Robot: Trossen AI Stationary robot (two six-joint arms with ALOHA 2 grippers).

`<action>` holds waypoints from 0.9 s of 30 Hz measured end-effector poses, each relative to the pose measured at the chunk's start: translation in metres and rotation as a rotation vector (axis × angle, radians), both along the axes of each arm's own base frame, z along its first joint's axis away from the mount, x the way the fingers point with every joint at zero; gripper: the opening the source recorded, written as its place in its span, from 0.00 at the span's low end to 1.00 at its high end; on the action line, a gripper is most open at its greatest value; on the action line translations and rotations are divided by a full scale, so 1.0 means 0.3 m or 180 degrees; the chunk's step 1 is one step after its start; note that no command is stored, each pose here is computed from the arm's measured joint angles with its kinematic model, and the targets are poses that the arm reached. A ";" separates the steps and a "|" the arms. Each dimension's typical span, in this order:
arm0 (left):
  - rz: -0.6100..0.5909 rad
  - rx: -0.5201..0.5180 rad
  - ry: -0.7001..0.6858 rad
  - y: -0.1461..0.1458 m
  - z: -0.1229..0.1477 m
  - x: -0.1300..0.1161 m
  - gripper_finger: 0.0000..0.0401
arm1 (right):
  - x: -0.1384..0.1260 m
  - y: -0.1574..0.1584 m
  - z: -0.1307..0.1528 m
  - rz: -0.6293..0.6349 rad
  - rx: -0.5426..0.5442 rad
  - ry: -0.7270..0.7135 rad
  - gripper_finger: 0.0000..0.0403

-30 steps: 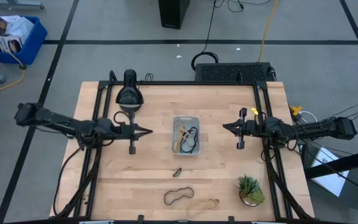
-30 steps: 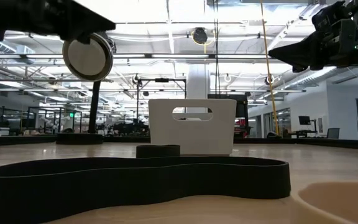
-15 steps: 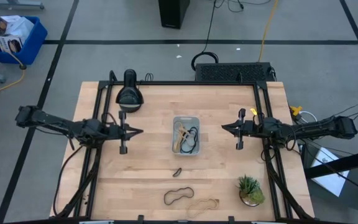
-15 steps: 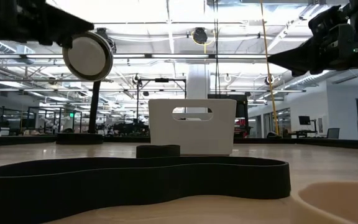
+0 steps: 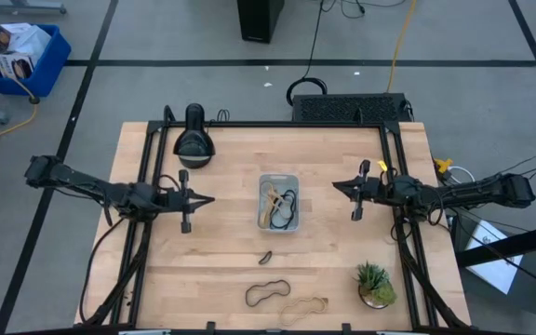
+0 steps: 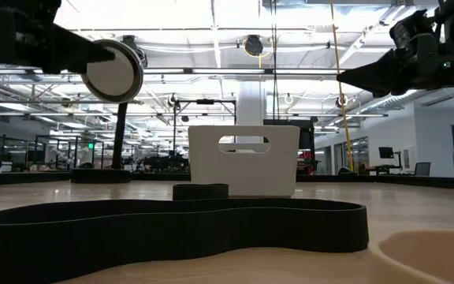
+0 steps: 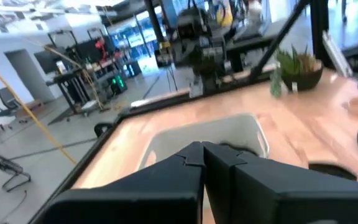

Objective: Pick and place rubber bands into bin
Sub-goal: Put the brown rubber band into the gray bin

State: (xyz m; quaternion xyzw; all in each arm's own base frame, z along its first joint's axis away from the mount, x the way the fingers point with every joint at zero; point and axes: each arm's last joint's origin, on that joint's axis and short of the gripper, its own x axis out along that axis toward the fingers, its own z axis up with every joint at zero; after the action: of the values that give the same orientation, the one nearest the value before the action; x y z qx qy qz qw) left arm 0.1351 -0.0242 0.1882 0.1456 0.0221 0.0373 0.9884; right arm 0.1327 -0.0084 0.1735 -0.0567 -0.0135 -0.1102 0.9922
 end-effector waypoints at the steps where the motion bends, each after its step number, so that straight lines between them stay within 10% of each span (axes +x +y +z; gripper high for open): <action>1: 0.0000 0.0013 0.0058 0.000 -0.006 0.000 0.01 | 0.000 -0.001 0.001 -0.0032 0.0001 -0.0008 0.00; 17: 0.0006 -0.0089 0.0066 0.000 -0.008 0.000 0.10 | 0.028 0.046 0.039 0.0492 0.0013 -0.0083 0.00; 27: 0.0005 -0.0065 0.0066 0.000 -0.008 0.000 0.11 | 0.229 0.154 0.163 0.0923 -0.0034 0.0487 0.00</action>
State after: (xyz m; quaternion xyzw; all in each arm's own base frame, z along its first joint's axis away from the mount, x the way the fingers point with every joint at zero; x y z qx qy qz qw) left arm 0.1351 -0.0241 0.1860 0.1358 0.0328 0.0363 0.9895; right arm 0.2014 0.0378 0.2225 -0.0677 0.0535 0.0388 0.9955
